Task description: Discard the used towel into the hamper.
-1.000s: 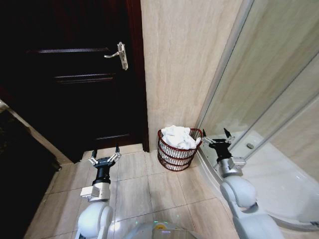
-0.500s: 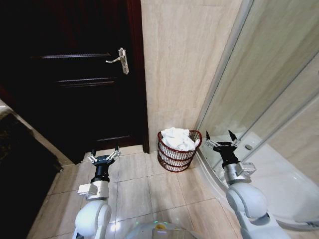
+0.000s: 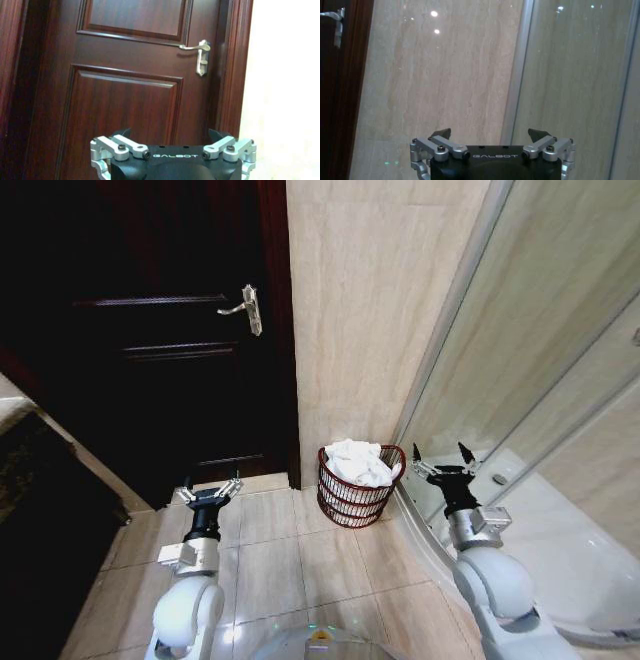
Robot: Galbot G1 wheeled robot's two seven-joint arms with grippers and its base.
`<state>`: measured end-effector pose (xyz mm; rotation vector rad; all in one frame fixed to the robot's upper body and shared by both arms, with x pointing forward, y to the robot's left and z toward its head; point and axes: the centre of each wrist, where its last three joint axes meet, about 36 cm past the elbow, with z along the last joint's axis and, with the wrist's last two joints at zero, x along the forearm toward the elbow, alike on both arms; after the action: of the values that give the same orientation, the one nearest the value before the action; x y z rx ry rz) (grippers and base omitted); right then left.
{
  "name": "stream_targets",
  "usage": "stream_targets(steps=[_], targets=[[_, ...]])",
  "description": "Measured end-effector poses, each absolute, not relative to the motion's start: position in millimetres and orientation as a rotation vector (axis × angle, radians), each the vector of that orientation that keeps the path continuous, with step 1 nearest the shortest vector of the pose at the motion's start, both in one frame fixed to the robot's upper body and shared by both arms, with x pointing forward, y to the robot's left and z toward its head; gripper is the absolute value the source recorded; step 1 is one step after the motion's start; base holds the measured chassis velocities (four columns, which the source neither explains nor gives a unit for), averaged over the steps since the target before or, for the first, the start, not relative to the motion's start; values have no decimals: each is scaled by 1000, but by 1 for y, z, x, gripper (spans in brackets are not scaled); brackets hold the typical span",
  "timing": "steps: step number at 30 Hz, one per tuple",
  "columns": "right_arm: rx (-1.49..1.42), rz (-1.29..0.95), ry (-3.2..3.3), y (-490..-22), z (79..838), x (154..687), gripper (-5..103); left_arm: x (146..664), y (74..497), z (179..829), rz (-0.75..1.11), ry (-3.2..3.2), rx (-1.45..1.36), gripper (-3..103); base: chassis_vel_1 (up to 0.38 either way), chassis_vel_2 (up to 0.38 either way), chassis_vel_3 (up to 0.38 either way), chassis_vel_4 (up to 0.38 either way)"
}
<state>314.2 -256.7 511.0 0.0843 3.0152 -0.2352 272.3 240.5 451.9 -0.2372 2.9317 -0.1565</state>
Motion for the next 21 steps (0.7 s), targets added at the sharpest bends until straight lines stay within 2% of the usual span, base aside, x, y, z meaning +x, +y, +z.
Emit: stream_targets(steps=[21], targets=[[49,-223,3031,-259,508,322,100,280,239,451,-174,2938,-245,100,0,0,0,0]])
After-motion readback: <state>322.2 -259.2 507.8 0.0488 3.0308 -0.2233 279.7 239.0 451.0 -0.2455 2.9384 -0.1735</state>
